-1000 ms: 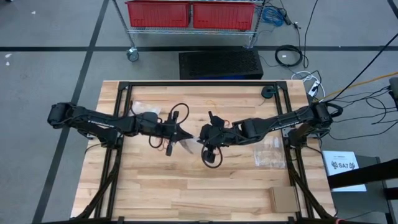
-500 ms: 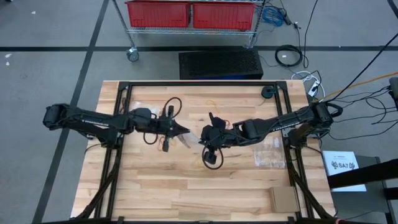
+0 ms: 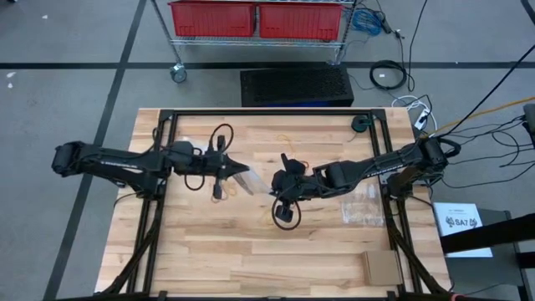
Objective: Sort rubber bands
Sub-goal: Close the transparent zip bag
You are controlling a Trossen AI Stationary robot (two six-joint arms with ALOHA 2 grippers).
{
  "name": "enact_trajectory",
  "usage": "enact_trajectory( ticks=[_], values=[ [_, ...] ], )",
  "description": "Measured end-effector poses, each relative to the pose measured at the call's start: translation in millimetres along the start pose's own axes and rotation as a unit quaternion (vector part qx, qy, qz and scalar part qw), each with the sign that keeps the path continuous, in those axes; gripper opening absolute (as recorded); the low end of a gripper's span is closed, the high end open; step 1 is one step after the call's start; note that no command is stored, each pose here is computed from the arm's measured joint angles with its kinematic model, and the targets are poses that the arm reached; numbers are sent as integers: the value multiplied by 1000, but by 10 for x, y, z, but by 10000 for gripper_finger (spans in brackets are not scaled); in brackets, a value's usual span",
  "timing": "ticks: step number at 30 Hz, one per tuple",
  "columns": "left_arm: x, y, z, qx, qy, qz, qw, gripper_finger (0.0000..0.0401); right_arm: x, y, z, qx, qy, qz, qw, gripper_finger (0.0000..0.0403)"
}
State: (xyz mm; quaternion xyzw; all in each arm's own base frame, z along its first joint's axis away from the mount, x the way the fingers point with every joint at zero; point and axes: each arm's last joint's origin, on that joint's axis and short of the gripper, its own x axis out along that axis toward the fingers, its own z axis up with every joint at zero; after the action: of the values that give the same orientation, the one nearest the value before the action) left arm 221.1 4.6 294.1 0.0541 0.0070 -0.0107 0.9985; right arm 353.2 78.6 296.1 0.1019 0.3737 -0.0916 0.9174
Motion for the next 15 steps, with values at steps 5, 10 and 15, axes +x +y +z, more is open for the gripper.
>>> enact_trajectory(
  ticks=[5,10,15],
  values=[
    [-31,6,7,2,5,11,1000,0,2,9,-13,0,4,0,1000,8],
    [-35,7,9,2,6,13,1000,0,-1,17,-20,-2,6,1,1000,8],
    [-36,7,8,2,7,12,1000,0,-2,9,-36,4,14,-3,1000,8]
  ],
)
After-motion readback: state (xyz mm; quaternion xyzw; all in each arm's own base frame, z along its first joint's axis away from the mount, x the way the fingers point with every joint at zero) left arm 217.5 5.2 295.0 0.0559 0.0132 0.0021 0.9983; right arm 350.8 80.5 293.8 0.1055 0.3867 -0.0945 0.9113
